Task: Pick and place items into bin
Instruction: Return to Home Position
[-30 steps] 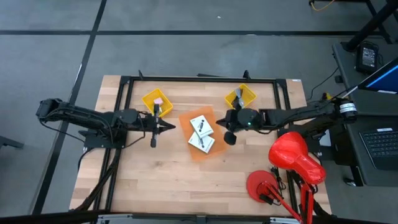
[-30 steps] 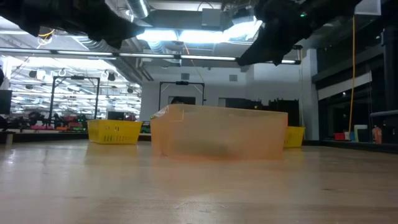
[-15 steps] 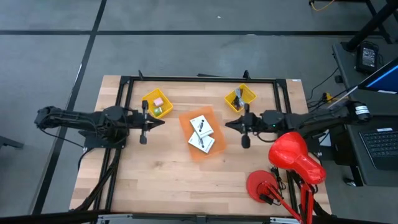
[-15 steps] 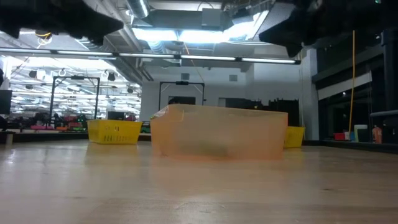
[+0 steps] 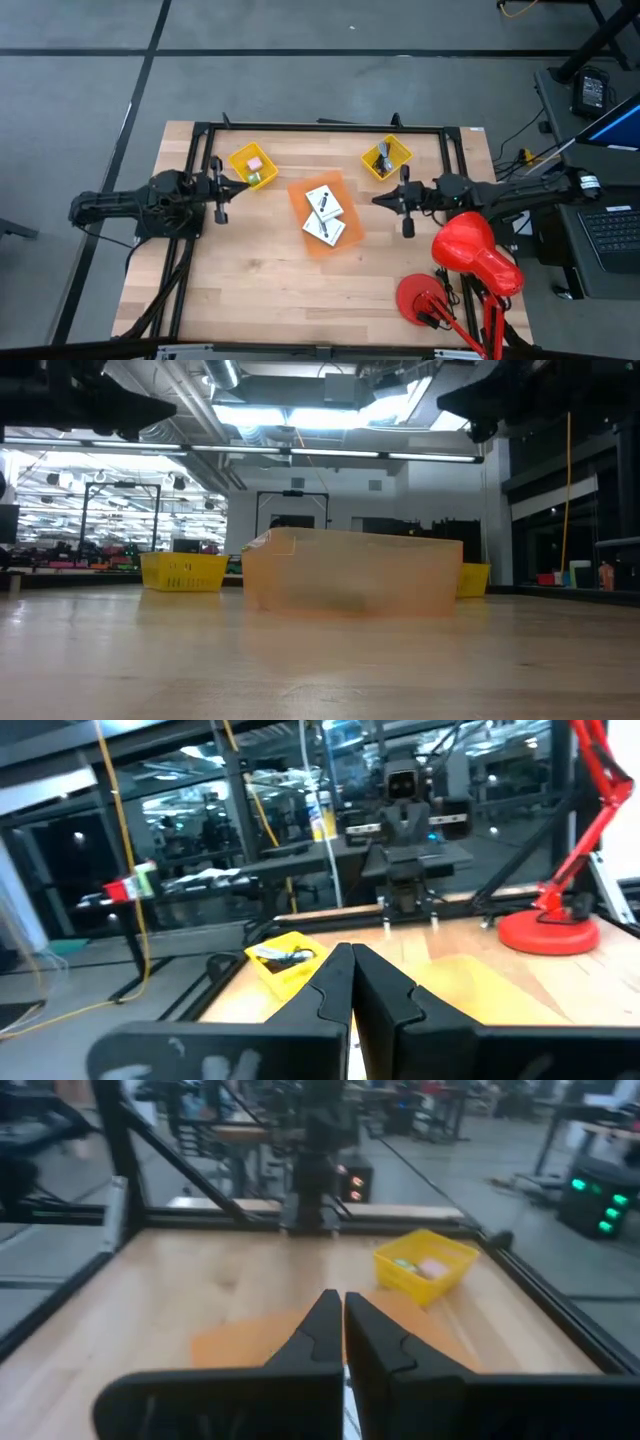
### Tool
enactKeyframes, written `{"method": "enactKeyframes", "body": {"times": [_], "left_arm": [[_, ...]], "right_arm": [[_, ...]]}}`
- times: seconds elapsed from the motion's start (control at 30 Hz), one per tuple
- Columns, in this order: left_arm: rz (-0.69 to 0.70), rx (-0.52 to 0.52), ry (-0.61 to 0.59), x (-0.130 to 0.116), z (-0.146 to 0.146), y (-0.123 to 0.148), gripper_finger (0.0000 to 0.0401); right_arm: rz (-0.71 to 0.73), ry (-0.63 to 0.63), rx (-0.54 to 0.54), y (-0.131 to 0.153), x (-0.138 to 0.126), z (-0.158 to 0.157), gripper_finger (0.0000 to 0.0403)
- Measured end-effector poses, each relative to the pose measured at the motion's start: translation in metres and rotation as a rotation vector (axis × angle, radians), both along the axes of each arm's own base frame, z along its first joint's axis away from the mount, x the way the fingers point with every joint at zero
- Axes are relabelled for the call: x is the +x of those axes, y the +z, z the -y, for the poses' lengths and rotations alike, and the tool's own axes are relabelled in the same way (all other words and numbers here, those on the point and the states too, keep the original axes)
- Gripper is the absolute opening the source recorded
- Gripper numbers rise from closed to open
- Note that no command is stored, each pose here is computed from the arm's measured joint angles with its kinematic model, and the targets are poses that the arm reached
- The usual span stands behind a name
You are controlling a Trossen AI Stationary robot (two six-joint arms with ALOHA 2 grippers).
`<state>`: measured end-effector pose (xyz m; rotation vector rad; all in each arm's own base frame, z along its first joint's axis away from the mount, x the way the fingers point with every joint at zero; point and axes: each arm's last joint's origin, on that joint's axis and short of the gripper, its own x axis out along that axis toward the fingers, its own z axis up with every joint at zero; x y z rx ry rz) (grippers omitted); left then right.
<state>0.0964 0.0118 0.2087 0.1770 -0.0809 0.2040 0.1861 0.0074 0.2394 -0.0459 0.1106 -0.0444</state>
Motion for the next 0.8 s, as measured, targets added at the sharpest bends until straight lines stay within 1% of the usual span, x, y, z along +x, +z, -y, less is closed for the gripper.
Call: {"method": "enactKeyframes", "body": {"times": [0.1,0.23,0.5,0.7,0.8], "left_arm": [[0.018,0.0,0.022,-0.004,-0.002,0.001,0.0001],[-0.009,0.002,0.019,-0.008,-0.004,-0.003,0.0001],[-0.014,-0.021,0.064,-0.012,-0.008,-0.005,0.0001],[0.053,-0.013,0.089,-0.003,-0.012,-0.03,0.0001],[0.047,-0.023,0.101,-0.003,-0.013,-0.03,0.0001]], "right_arm": [[0.016,0.037,-0.01,0.004,-0.005,0.003,0.0],[0.039,0.012,-0.015,0.01,-0.013,0.009,0.0],[0.001,0.002,-0.011,0.01,-0.027,0.011,0.0],[0.025,0.008,-0.011,0.015,-0.036,0.011,0.0],[0.038,0.038,-0.01,0.017,-0.042,0.01,0.0]]}}
